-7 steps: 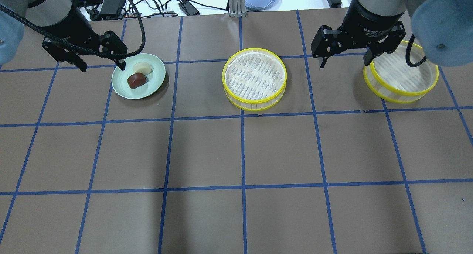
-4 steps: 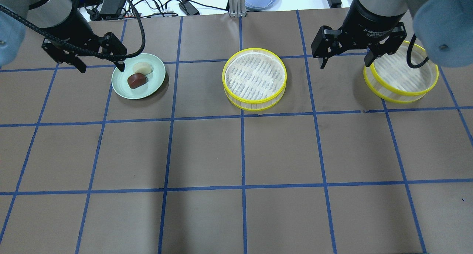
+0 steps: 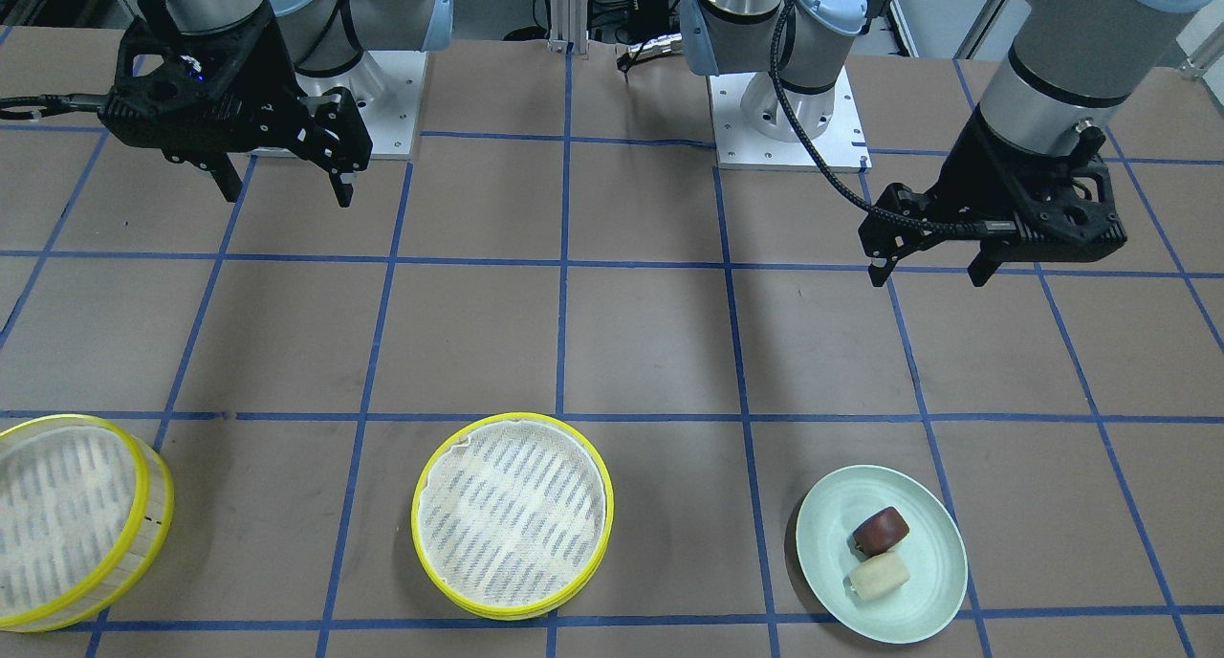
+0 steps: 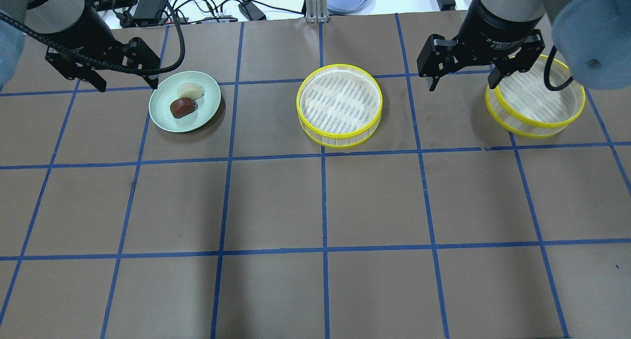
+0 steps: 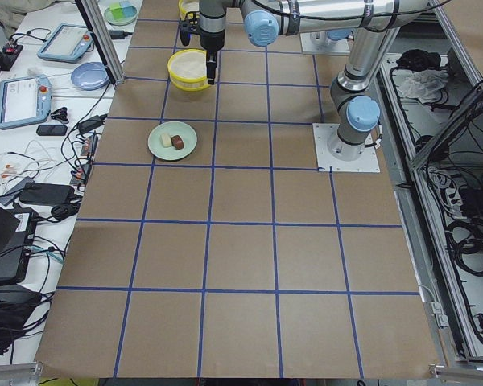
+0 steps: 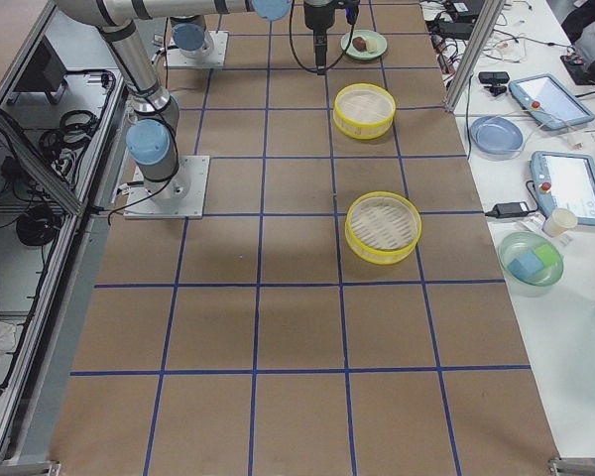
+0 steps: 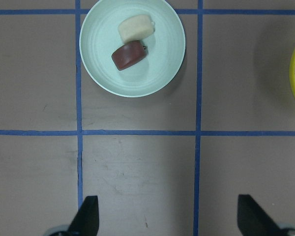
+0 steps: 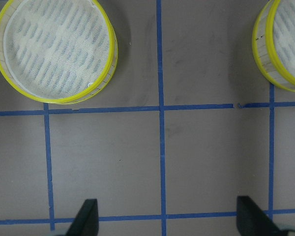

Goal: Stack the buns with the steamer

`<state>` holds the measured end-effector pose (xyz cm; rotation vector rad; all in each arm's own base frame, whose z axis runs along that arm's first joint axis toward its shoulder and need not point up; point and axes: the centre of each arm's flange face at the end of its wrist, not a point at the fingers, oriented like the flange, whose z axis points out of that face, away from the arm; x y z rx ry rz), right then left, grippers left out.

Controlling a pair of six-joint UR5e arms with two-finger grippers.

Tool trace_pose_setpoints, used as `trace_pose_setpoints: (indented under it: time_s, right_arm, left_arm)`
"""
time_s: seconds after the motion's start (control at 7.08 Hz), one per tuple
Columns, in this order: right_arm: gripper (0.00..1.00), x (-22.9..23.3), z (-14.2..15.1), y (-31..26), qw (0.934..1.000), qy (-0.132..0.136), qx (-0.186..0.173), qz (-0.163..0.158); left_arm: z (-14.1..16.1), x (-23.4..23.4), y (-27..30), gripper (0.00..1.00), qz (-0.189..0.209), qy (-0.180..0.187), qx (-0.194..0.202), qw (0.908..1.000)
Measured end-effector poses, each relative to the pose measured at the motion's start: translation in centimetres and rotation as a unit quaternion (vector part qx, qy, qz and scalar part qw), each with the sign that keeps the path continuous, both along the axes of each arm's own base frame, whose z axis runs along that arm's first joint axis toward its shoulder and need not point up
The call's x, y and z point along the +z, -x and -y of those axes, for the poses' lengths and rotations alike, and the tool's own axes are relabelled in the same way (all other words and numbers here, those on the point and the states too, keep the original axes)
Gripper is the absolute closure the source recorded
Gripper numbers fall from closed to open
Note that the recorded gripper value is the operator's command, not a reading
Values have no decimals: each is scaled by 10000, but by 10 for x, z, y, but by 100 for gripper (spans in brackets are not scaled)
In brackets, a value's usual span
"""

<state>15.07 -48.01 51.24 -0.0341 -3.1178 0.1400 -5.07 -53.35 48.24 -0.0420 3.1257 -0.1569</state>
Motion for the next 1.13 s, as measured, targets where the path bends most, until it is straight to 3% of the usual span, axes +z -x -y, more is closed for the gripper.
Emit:
trace_pose_setpoints:
  time_s: [0.14,0.42,0.99,1.13]
  right_arm:
    - [0,0,0,1,10000,3,-5,-7]
    - [0,2,0,4,10000,12,-35,-18]
    - [0,7,-3,6,10000,53,-58,-6]
    - [0,8,-3,6,10000,64,-57,8]
  left_arm:
    - [13,-9,-5,0,12,113,35,9999]
    - [66,-52,-17,0,94,641,-17,9979]
    - [145,-164,-35,0,383,1278,-702,9886]
    - [156,-190,-46,0,387,1275,-691,9887]
